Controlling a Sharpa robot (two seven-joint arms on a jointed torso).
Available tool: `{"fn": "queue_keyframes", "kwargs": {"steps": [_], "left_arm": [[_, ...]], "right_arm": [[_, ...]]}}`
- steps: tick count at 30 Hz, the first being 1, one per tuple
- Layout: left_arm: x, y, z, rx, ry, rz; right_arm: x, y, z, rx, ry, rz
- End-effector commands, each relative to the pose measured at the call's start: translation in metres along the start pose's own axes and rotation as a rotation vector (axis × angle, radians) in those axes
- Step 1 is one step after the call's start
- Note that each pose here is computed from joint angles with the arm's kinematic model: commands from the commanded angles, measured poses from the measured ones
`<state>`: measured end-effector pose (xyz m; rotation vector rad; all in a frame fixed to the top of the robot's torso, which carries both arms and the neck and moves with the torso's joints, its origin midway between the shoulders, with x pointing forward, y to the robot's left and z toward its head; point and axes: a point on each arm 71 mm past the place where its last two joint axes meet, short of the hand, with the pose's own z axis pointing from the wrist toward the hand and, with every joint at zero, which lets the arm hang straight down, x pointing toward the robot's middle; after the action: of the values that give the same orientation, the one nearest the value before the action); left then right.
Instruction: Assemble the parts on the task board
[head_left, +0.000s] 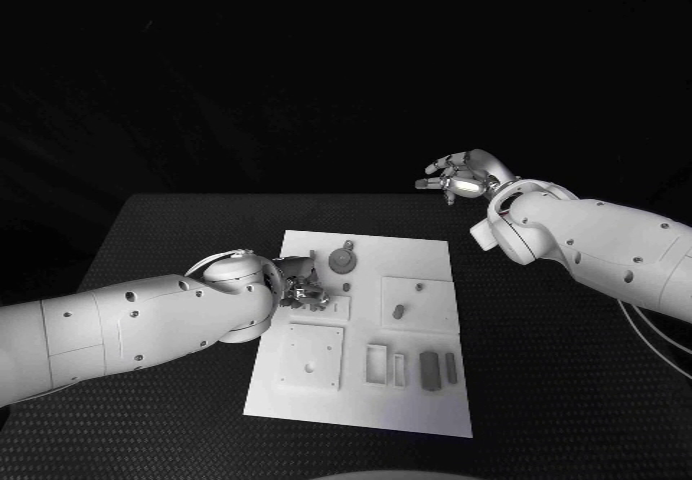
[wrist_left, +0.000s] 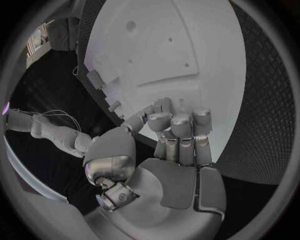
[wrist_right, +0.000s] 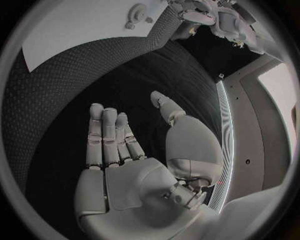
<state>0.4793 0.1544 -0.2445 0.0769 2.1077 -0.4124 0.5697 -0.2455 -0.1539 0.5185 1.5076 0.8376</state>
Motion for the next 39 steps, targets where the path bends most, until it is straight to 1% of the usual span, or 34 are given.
{"fn": "queue_keyframes", "kwargs": {"steps": [1,10,22,32,39], "left_arm": [[0.0129,-0.0037,0.0013,0.005,0.072,0.017],[0.0123,-0.0011,0.0018,-0.007,0.085,-0.016],[0.0114,-0.0013,0.0015,-0.009,0.117,-0.055],[0.0100,-0.0005,0.0016,-0.011,0.128,-0.053],[0.0033,0.0031,0.0025,-0.021,0.127,-0.047]], "right_arm": [[0.0014,0.0007,0.0001,-0.007,0.014,0.001],[0.0009,0.0003,0.0000,-0.005,0.013,0.001],[0.0002,-0.0005,-0.0001,-0.003,0.012,0.000],[0.0002,-0.0005,-0.0002,-0.002,0.012,0.000],[0.0005,-0.0002,-0.0001,-0.003,0.012,0.001]]}}
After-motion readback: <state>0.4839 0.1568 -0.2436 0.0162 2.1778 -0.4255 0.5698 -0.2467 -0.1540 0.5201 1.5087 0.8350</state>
